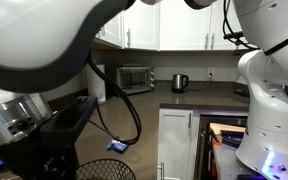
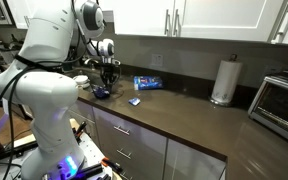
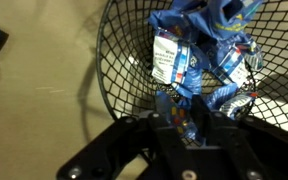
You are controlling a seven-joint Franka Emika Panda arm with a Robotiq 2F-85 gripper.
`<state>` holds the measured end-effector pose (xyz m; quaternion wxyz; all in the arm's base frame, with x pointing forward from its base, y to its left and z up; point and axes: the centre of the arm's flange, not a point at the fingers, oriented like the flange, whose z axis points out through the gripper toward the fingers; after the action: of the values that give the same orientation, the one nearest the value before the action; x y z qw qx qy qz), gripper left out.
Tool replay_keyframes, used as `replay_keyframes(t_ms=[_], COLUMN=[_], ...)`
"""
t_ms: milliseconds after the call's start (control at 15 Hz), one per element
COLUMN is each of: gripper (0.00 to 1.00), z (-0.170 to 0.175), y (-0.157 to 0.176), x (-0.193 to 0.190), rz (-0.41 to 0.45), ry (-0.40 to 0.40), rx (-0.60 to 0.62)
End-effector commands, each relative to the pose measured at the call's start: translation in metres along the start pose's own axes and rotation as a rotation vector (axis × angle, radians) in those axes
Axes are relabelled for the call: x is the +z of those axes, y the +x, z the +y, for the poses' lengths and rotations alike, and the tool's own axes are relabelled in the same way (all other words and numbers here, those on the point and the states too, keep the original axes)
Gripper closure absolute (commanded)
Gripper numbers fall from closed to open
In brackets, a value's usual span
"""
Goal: Remove one blue sachet from the basket and place it on the countertop
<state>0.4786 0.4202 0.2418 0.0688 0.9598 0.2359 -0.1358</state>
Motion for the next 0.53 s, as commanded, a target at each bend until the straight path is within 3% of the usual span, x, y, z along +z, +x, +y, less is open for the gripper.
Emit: replay_keyframes(t_ms=[0,333,467], gripper=[0.33,0.02,0.0], z=[-0.009,-0.028,-0.036], y=[-0.003,-0.011,-0.016], x=[0.006,0.01,0.008], rz=[-0.019,-0.032,-0.033], ry=[-0.016,-0.063,-0.093], rx=[-0.046,-0.068,-0.082])
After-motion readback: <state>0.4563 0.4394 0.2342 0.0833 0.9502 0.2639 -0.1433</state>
